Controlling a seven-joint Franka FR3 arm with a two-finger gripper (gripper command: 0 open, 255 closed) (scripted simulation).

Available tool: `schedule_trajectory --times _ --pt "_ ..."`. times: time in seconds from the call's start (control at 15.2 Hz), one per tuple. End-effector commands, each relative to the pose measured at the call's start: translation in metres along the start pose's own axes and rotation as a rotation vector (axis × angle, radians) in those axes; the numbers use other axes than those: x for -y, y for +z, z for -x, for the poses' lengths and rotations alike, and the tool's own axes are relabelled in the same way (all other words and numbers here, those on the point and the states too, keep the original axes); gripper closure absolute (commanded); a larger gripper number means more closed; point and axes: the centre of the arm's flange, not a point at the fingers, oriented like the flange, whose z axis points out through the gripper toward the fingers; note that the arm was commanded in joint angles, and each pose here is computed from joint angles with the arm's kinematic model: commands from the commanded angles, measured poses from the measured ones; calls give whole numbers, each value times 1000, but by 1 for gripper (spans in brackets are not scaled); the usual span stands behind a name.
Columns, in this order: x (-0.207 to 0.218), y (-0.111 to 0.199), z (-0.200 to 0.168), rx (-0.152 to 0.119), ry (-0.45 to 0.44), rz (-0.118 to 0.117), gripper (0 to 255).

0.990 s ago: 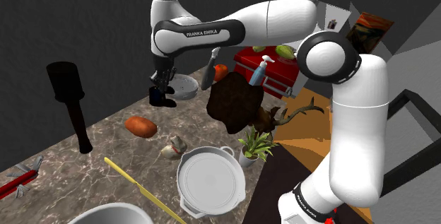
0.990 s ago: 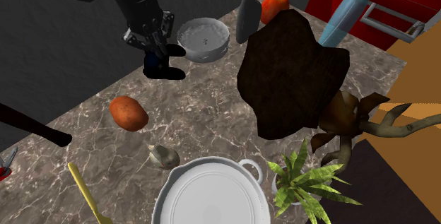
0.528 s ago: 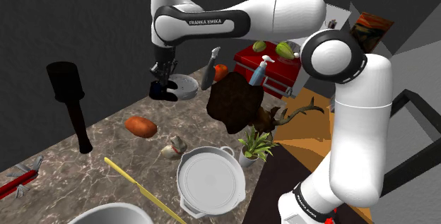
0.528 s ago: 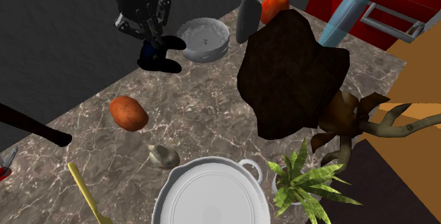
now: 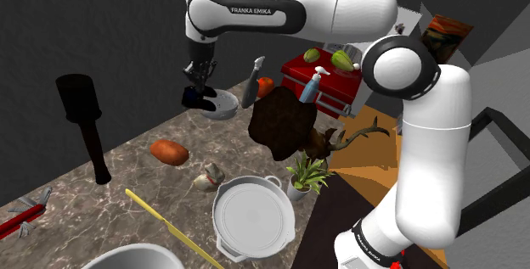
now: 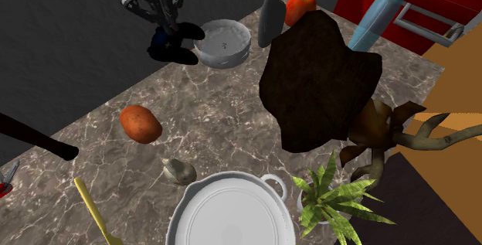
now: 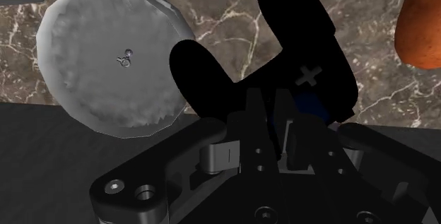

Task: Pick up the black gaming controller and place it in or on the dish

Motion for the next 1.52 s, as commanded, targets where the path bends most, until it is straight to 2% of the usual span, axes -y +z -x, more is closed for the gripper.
schedule_trajectory --times 0.0,0.73,1.45 --pt "-23 -5 -4 1 0 0 255" --pt "-159 -28 -31 1 0 0 255" --pt "-157 30 -33 1 0 0 255"
